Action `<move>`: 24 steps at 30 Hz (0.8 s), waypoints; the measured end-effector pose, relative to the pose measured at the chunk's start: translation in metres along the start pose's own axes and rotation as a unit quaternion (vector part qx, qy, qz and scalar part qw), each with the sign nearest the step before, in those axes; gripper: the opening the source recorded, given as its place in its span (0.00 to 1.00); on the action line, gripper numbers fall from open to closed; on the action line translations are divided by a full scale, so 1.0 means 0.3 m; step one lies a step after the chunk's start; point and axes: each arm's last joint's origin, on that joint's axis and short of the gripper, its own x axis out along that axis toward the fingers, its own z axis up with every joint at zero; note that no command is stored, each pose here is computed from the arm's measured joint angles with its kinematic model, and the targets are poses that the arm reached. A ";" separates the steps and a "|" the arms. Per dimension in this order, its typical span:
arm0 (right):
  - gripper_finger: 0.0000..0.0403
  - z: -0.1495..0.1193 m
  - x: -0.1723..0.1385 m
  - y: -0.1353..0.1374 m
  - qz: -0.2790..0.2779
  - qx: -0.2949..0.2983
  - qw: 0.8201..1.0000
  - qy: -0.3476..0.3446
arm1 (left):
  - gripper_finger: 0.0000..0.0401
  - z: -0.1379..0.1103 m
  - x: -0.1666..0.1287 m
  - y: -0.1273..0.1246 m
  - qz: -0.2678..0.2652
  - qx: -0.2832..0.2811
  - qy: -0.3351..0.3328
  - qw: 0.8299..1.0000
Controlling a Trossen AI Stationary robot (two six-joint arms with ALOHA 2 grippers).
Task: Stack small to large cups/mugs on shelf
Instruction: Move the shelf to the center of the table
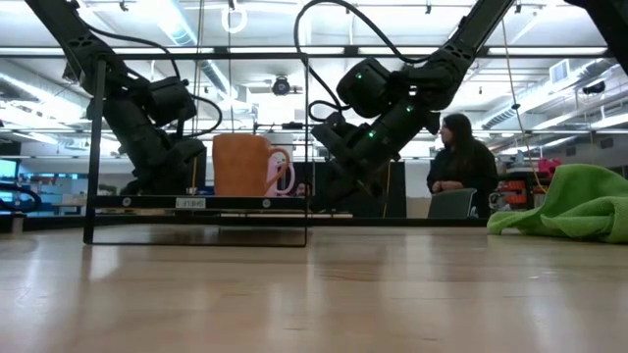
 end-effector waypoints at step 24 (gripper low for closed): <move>0.00 -0.037 -0.033 0.058 -0.028 -0.019 0.999 0.024 | 0.05 -0.019 0.007 -0.047 -0.027 0.021 0.012 0.999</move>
